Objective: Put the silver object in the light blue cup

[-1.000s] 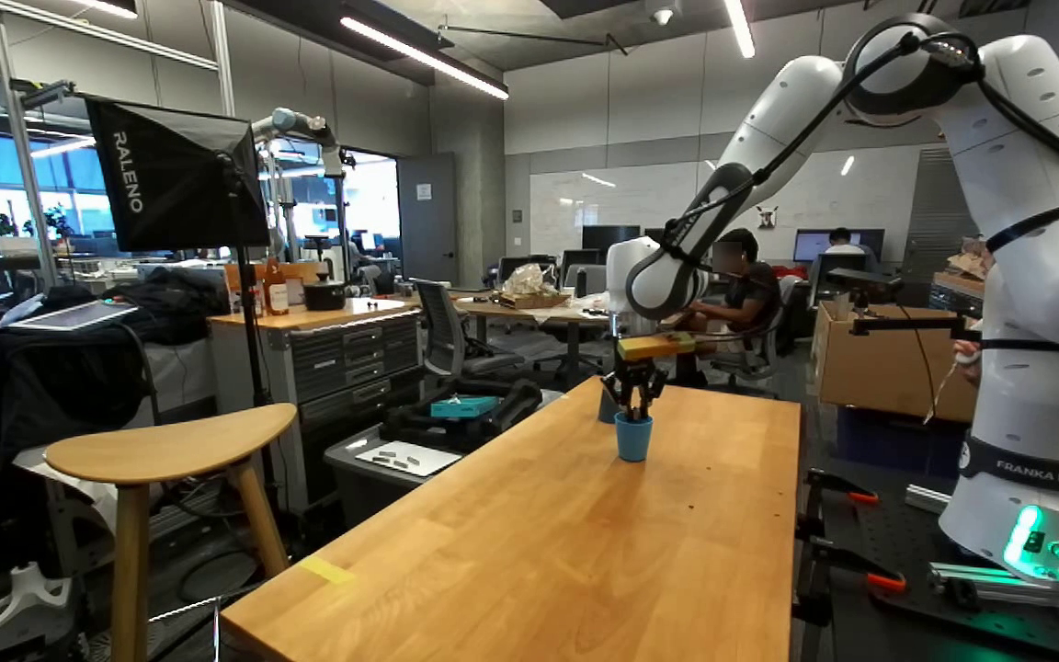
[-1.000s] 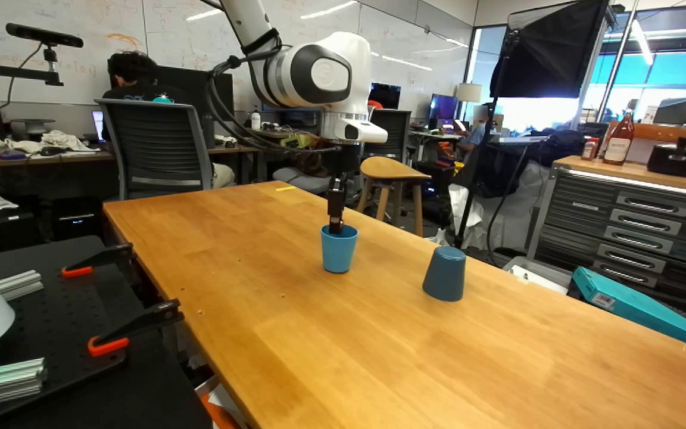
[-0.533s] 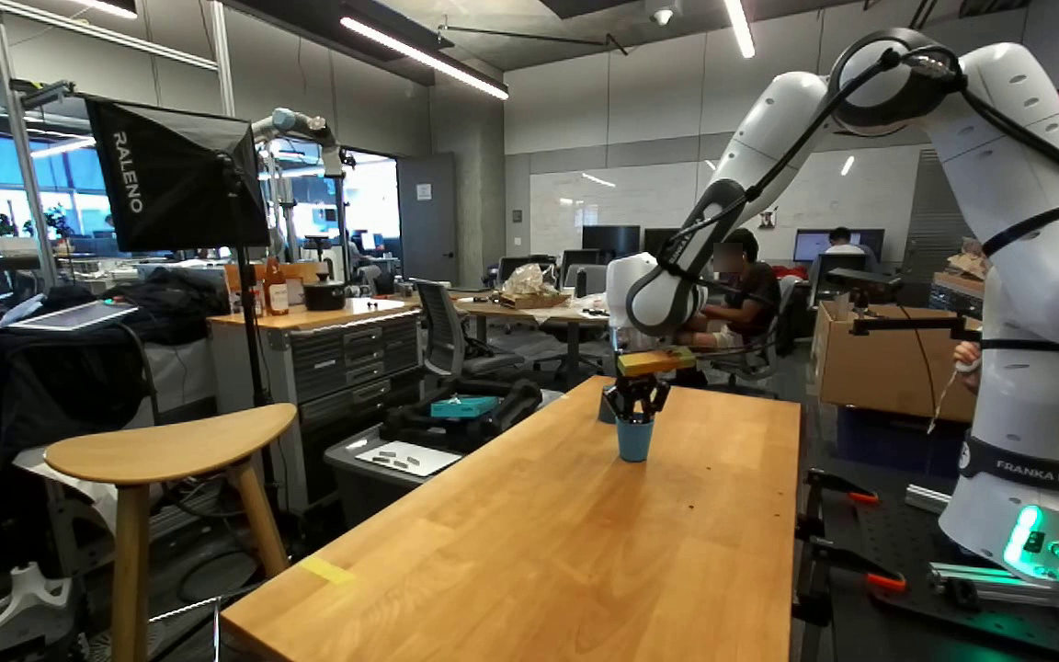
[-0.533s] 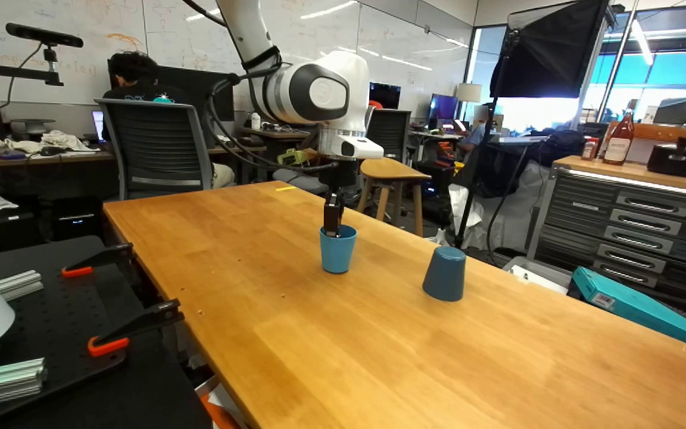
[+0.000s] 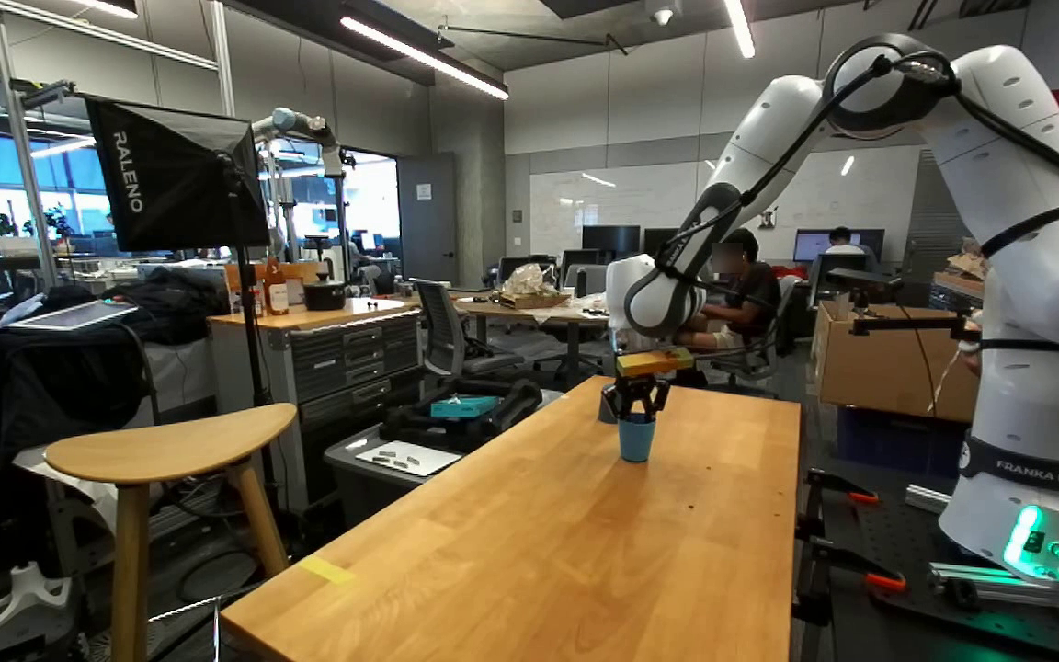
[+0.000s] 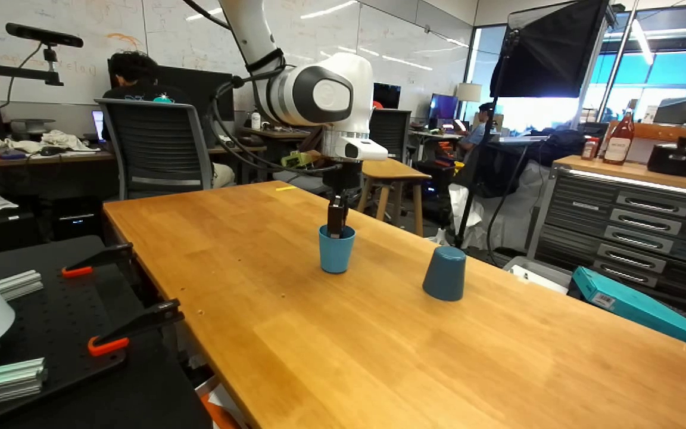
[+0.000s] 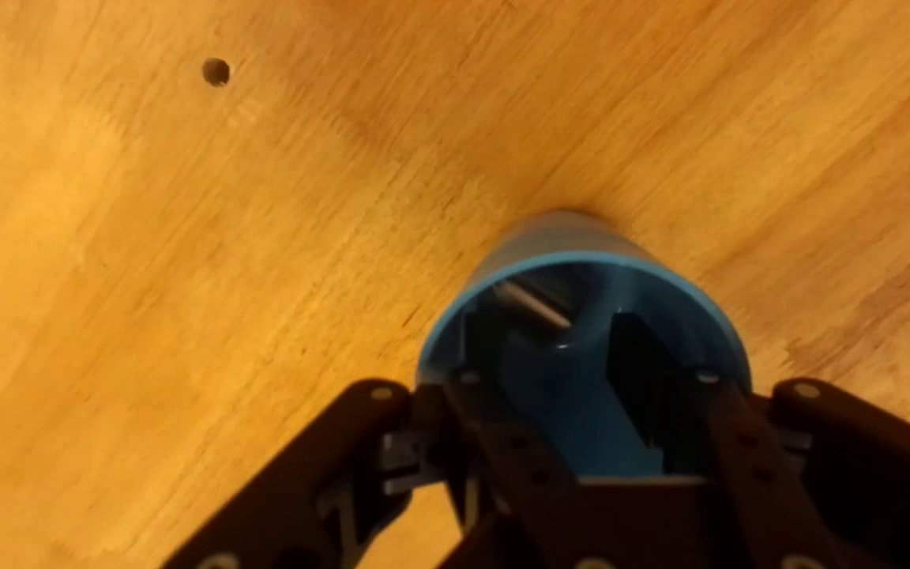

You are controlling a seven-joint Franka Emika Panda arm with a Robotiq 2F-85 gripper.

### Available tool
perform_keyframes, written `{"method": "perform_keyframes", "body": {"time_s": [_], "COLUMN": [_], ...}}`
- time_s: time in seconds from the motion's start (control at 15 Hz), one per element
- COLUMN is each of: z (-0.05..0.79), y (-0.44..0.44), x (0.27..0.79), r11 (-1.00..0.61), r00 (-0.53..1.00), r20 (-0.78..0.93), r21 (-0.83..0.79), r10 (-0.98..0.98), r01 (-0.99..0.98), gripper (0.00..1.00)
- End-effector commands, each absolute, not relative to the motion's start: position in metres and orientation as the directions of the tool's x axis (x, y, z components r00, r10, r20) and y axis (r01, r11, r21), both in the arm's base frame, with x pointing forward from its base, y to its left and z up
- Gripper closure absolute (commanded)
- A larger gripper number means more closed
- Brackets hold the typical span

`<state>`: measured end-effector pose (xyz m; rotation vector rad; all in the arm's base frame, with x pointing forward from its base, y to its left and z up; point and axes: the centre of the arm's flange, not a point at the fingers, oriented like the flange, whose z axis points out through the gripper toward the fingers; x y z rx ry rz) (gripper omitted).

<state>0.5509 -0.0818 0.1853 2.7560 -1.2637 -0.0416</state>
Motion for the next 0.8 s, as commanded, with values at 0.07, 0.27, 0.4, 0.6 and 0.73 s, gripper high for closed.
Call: {"method": "perform_keyframes", "body": {"time_s": [0.07, 0.27, 0.4, 0.6, 0.73], "z": [0.211, 0.223, 0.232, 0.238, 0.239], "y": [-0.092, -0.095, -0.096, -0.096, -0.097], "x": [0.566, 0.571, 0.574, 0.575, 0.574], "r11": [-0.623, -0.624, -0.627, -0.628, -0.626], "r00": [0.627, 0.627, 0.629, 0.629, 0.628], "r20": [0.045, 0.061, 0.061, 0.052, 0.038], "r21": [0.073, 0.057, 0.047, 0.040, 0.043], "r10": [-0.778, -0.777, -0.775, -0.776, -0.778], "r01": [-0.779, -0.779, -0.778, -0.777, -0.778], "gripper": [0.19, 0.56, 0.64, 0.89, 0.95]}}
